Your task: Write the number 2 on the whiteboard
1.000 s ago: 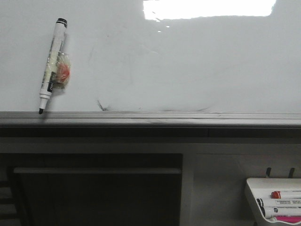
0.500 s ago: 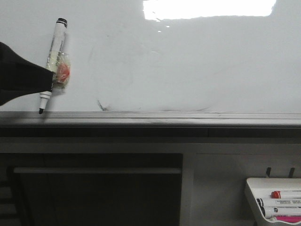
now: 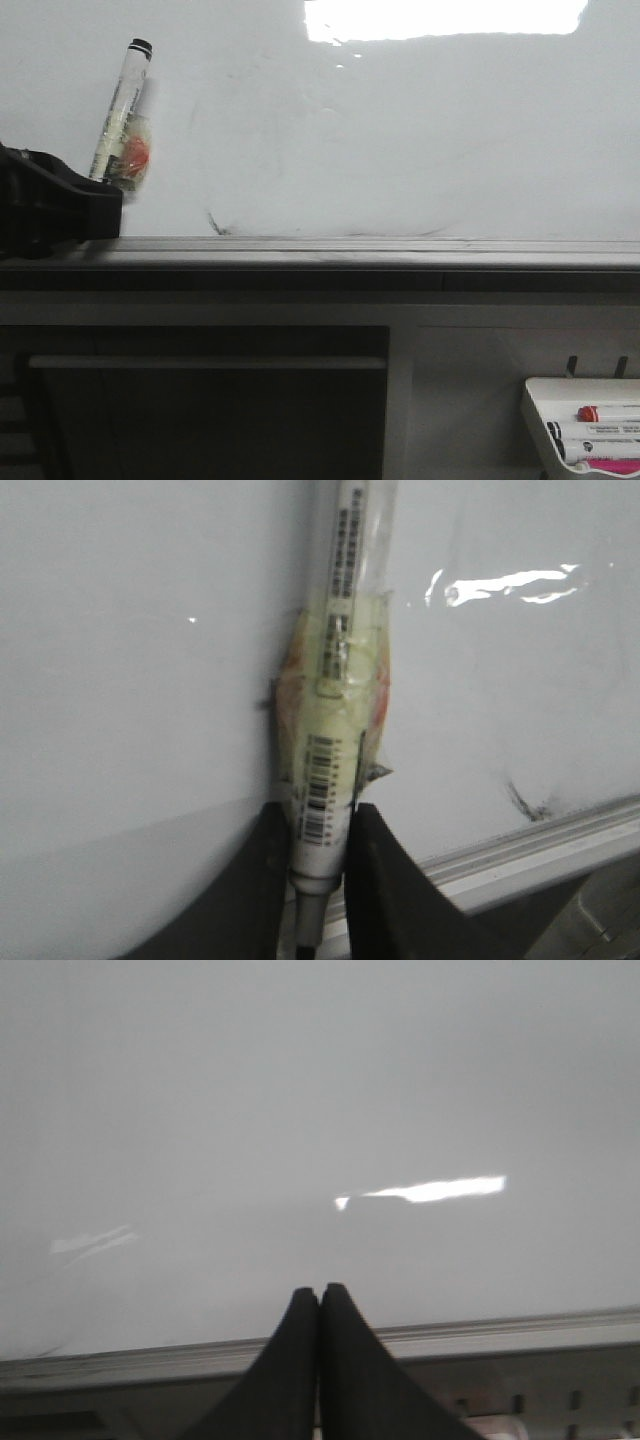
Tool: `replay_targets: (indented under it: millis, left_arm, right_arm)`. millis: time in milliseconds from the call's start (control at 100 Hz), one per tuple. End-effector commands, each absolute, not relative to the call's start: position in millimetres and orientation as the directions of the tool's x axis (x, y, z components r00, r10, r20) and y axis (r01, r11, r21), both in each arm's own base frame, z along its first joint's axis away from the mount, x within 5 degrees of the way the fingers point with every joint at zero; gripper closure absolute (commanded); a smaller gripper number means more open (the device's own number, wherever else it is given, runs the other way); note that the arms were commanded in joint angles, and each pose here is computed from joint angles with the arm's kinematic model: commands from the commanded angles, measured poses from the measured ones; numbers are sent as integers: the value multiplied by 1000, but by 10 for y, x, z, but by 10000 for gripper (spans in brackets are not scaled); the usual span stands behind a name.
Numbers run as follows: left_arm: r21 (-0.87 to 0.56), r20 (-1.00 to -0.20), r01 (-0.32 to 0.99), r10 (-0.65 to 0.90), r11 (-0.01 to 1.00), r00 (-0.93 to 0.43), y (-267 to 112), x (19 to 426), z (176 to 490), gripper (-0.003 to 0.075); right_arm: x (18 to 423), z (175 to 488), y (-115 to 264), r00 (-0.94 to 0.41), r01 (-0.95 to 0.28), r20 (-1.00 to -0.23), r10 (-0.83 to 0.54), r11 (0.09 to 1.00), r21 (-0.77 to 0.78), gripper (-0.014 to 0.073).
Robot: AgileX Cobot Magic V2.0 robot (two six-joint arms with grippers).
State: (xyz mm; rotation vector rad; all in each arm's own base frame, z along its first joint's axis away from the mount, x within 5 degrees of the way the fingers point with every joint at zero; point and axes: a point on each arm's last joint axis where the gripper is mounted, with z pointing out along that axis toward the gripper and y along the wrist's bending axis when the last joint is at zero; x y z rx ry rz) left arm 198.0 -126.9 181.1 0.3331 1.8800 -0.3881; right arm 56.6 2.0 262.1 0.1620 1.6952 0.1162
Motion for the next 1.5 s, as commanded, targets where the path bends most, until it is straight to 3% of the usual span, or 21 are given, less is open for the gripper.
replay_targets:
  millis: [0,70,200,290,400,480,630,720,1040,1090,1170,1250,1260,1410,1490]
  left_arm:
    - [-98,-980,453,-6,886,-200,-1352,2012,2004,739]
    - [-64,-988,503,18,862,-156,-1397,1985,2039,739]
    - [40,-994,624,95,780,-56,-1484,1898,2117,739]
    - [165,-980,724,194,669,44,-1542,1774,2185,739]
    - [341,-924,808,330,480,194,-1578,1588,2219,739]
    - [419,-887,814,373,401,273,-1553,1489,2255,739]
    - [482,-856,798,386,362,343,-1476,1361,2311,739]
    - [494,-842,798,421,346,338,-1434,1320,2261,739]
    - [486,-845,804,418,343,333,-1424,1299,2227,739]
    - [486,-845,804,418,343,333,-1424,1299,2227,739]
    - [486,-845,804,418,343,333,-1424,1299,2227,739]
    - [486,-845,804,418,343,333,-1424,1299,2227,739]
    - [484,-847,804,417,346,330,-1423,1300,2228,739]
    - [402,-896,794,372,455,240,-1395,1358,2266,736]
    - [358,-922,772,330,524,204,-1362,1383,2325,678]
  right_arm:
    - [644,2750,56,-88,-31,-967,241,969,244,655]
    - [727,2734,126,-142,-122,-966,217,964,234,655]
    - [846,2813,337,-184,-355,-983,24,931,89,655]
    - [910,2988,536,-151,-520,-983,-109,854,-15,655]
    - [993,3175,855,-102,-702,-947,-304,697,-148,613]
    - [1076,3229,1089,-155,-783,-907,-392,608,-129,496]
    - [1322,3300,1431,-196,-824,-866,-460,555,-109,93]
    - [1446,3318,1553,-215,-826,-857,-468,555,-96,18]
    - [1555,3323,1929,-232,-864,-848,-476,501,-44,125]
    - [1560,3311,1935,-236,-865,-845,-480,500,-43,173]
    - [1558,3305,1940,-236,-866,-843,-482,498,-42,338]
    - [1558,3305,1940,-236,-866,-843,-482,498,-42,609]
    - [1558,3305,1940,-236,-866,-843,-482,498,-42,678]
    - [1558,3303,1938,-242,-864,-842,-482,501,-39,666]
    - [1572,3302,1930,-212,-864,-839,-501,497,-78,666]
